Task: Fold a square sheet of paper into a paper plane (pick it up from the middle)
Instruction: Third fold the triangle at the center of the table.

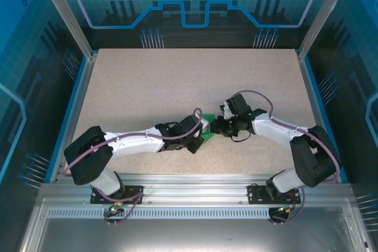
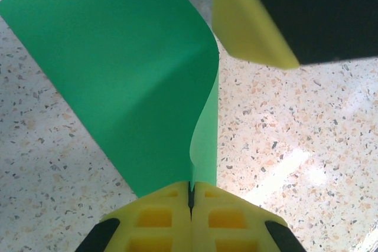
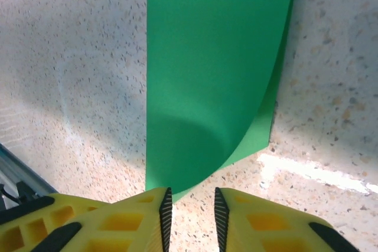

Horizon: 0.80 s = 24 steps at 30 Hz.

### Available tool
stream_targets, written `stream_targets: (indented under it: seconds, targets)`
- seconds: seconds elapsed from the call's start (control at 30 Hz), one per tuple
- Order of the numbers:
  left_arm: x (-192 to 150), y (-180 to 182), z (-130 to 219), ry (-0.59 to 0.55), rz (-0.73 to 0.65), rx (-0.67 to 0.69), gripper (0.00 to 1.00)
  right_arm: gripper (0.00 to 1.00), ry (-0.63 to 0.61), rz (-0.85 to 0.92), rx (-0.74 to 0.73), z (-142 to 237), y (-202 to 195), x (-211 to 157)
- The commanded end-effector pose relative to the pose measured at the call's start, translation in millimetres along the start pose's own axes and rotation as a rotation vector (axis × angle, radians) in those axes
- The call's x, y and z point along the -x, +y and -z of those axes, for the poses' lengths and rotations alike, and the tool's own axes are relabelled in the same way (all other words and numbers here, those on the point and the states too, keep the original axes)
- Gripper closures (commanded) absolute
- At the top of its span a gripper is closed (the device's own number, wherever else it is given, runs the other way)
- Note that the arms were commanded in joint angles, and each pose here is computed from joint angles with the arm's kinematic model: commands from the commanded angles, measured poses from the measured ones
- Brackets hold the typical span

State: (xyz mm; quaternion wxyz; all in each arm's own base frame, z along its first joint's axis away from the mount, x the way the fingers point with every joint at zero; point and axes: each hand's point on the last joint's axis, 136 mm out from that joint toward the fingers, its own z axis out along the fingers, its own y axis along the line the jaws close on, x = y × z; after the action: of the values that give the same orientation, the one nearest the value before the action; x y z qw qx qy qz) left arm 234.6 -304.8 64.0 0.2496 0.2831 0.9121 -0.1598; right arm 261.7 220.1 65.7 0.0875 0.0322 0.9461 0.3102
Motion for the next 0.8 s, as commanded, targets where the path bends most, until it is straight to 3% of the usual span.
stream_targets:
  seconds: [0.0,0.5,0.77]
  targets:
    - [-4.7,-2.3,-6.3,0.024,-0.016,-0.045,1.0,0.75,0.015,0.042,-0.035,-5.0,2.2,6.6]
    - [-3.6,10.8,-15.5,0.053,0.008,-0.078,1.0,0.81,0.102,0.109,-0.174,-51.5,-12.4,35.2]
    - [-1.9,19.2,-20.8,0.074,0.028,-0.096,1.0,0.82,0.161,0.158,-0.248,-60.8,-26.0,31.3]
